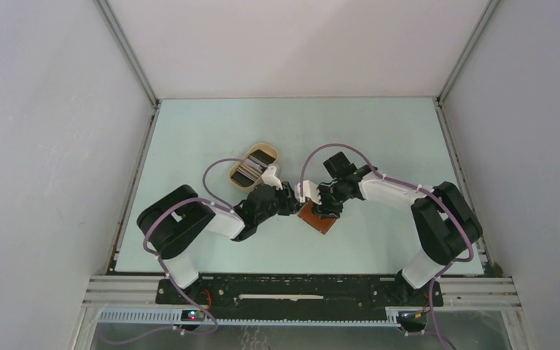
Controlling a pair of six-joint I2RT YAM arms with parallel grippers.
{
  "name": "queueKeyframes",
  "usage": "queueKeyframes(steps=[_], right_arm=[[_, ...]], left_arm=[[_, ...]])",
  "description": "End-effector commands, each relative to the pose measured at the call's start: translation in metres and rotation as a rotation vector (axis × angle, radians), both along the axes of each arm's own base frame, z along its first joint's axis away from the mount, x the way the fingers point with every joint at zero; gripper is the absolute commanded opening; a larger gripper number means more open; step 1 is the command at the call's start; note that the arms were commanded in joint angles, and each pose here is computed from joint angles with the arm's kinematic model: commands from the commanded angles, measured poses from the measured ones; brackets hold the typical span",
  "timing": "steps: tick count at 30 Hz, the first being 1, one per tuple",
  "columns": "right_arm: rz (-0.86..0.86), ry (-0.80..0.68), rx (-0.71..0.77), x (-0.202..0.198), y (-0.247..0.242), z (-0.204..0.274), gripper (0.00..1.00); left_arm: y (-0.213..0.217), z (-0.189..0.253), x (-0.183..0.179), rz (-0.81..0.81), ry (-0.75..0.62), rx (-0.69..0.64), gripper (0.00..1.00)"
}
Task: Put the credit cards into the card holder
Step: Open the card holder at the center of the board.
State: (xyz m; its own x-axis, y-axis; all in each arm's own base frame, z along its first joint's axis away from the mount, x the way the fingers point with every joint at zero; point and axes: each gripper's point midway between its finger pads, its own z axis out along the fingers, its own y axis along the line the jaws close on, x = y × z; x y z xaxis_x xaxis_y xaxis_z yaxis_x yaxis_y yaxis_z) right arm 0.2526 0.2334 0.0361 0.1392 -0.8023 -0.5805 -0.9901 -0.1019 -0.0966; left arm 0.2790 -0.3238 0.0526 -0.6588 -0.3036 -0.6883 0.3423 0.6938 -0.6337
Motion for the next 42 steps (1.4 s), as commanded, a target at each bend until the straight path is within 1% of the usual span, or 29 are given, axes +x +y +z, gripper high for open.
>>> queueKeyframes(steps=[1,5,13,18,22,32,36,38,40,42], right_arm=[[-0.005,-0.004,-0.030,0.002,0.001,-0.006,0.53],[-0.006,-0.002,-0.045,0.003,0.000,-0.007,0.48],[-0.017,0.013,-0.059,0.004,-0.001,-0.007,0.34],[-0.023,0.016,-0.061,0.004,0.000,-0.004,0.22],[-0.028,0.016,-0.062,0.005,0.000,-0.003,0.15],[-0.045,0.015,-0.045,0.006,0.003,0.004,0.03],[-0.053,0.011,-0.041,0.007,0.003,0.007,0.01],[-0.055,0.016,-0.042,0.007,0.003,0.006,0.03],[-0.057,0.019,-0.050,0.006,0.002,0.005,0.07],[-0.056,0.022,-0.058,0.005,0.001,0.003,0.17]], left_arm=[[-0.014,0.008,0.004,-0.010,-0.005,-0.026,0.38],[-0.016,0.005,0.003,-0.016,0.004,-0.013,0.36],[-0.019,0.001,0.003,-0.024,0.017,0.003,0.36],[-0.021,-0.002,0.003,-0.028,0.029,0.015,0.36],[-0.021,-0.004,0.003,-0.027,0.032,0.022,0.36],[-0.022,-0.006,0.003,-0.027,0.032,0.053,0.37],[-0.023,-0.007,0.003,-0.030,0.032,0.058,0.37],[-0.023,-0.007,0.004,-0.028,0.031,0.060,0.36],[-0.023,-0.008,0.004,-0.026,0.032,0.065,0.36],[-0.023,-0.008,0.004,-0.024,0.033,0.070,0.36]])
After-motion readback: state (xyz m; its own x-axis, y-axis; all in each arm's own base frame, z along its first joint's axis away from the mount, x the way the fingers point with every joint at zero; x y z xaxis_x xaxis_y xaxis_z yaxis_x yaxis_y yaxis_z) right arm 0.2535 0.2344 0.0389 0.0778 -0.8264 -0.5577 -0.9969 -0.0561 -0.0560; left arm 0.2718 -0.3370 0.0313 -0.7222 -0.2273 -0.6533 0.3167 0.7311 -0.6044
